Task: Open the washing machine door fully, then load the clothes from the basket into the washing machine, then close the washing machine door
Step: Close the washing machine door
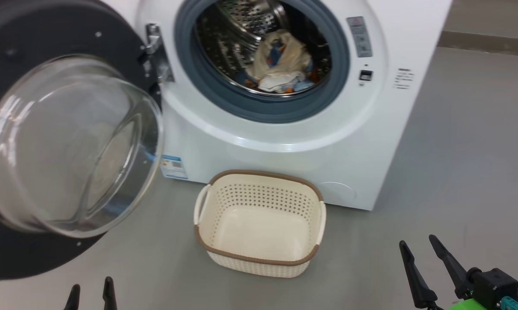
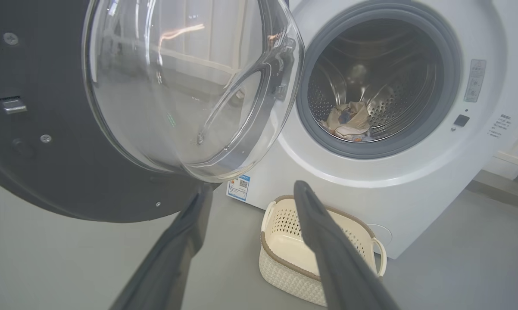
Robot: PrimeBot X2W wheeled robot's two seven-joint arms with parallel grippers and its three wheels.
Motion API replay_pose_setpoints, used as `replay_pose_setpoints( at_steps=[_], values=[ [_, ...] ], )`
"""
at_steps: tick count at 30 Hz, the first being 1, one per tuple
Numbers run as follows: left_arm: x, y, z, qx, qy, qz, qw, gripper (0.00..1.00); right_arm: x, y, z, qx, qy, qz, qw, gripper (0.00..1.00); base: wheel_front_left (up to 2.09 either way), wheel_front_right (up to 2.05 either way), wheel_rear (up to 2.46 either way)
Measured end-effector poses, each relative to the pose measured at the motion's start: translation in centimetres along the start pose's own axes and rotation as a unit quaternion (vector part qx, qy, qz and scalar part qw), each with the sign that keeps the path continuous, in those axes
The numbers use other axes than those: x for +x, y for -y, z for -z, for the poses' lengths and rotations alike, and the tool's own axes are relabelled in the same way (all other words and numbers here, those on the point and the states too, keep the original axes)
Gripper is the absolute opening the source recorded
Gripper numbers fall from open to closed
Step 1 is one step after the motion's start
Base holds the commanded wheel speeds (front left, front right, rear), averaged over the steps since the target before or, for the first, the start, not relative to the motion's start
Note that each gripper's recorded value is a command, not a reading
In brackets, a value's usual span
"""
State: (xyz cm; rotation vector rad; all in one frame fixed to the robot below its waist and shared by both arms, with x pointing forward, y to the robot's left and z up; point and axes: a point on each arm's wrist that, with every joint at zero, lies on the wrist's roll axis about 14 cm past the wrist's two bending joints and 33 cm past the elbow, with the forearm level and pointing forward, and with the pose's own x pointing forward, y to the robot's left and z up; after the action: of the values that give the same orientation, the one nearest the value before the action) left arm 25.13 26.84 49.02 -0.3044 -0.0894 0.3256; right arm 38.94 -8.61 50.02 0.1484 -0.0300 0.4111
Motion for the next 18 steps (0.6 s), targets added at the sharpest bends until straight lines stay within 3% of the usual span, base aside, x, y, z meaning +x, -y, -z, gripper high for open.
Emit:
replay_pose_setpoints(
  at_steps=[18],
  values=[
    [-4.4,-5.0,-1.4,-0.002,0.025,-0.095,0.995,1.0,3.5,-5.8,0.8,-0.003,-0.011,-0.097,0.995,1.0,0.0,0.0,0.0]
  ],
)
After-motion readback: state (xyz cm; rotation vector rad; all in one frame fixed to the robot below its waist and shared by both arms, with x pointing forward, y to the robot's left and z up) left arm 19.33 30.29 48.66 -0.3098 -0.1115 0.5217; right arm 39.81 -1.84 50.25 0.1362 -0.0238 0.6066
